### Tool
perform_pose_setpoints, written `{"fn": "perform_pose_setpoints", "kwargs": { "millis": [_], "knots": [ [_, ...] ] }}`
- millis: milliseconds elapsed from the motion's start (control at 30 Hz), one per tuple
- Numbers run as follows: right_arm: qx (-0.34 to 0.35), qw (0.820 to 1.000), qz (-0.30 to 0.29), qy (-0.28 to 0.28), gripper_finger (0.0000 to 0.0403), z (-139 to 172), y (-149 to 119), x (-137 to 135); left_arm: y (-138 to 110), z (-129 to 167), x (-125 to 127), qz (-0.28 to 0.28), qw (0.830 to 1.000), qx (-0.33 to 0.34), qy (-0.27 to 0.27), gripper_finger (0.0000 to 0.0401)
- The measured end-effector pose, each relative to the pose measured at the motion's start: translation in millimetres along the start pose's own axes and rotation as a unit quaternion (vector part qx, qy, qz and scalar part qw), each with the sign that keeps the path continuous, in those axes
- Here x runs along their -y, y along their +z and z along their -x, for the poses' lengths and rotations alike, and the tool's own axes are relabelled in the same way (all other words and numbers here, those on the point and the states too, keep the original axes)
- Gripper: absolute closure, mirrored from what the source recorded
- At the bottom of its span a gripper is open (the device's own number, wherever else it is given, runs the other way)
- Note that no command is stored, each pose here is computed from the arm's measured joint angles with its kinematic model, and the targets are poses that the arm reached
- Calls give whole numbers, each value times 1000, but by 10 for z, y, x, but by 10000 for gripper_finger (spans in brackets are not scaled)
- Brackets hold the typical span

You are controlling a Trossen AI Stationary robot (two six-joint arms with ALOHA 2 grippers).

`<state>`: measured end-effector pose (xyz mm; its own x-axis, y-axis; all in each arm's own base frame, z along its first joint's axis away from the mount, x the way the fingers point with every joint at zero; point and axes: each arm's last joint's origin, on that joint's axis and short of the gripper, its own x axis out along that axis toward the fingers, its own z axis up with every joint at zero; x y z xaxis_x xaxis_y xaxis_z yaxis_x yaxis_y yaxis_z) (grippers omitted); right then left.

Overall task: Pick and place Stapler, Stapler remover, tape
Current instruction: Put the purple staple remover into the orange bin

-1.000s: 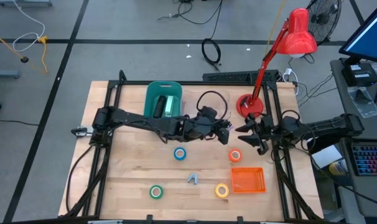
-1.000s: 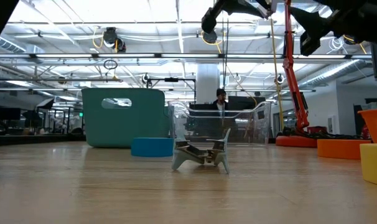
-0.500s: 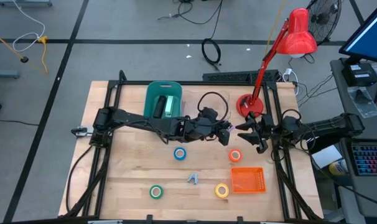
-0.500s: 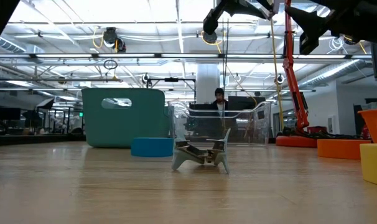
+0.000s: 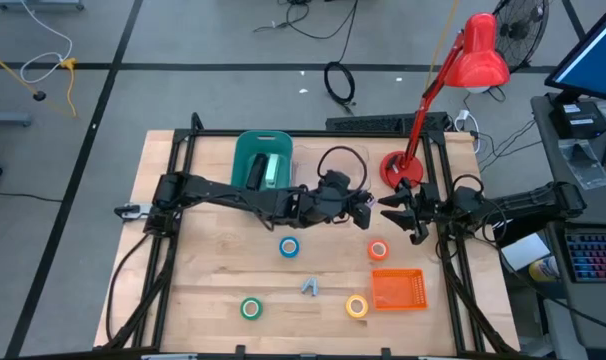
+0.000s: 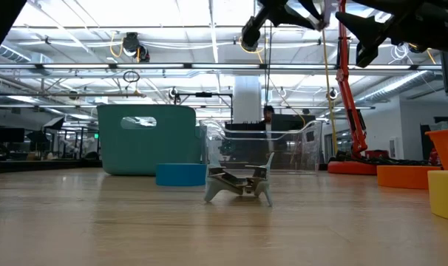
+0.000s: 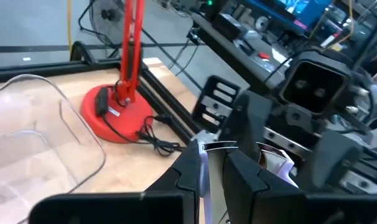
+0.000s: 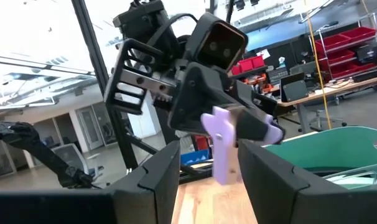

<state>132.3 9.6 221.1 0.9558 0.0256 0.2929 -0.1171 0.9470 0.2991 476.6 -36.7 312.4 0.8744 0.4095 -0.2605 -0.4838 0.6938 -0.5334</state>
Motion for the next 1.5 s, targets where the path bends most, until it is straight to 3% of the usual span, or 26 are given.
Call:
{"fn": "perform_pose_setpoints", "kwargs": {
  "millis": [1000,1500],
  "knots": [
    [13,1000,-2,-8,249,-8,19,1,-12,-36,21,17,1000,15,-13,362],
    [14,1000,-6,-10,302,-9,19,2,-131,-115,16,24,999,11,-20,362]
  ]
}}
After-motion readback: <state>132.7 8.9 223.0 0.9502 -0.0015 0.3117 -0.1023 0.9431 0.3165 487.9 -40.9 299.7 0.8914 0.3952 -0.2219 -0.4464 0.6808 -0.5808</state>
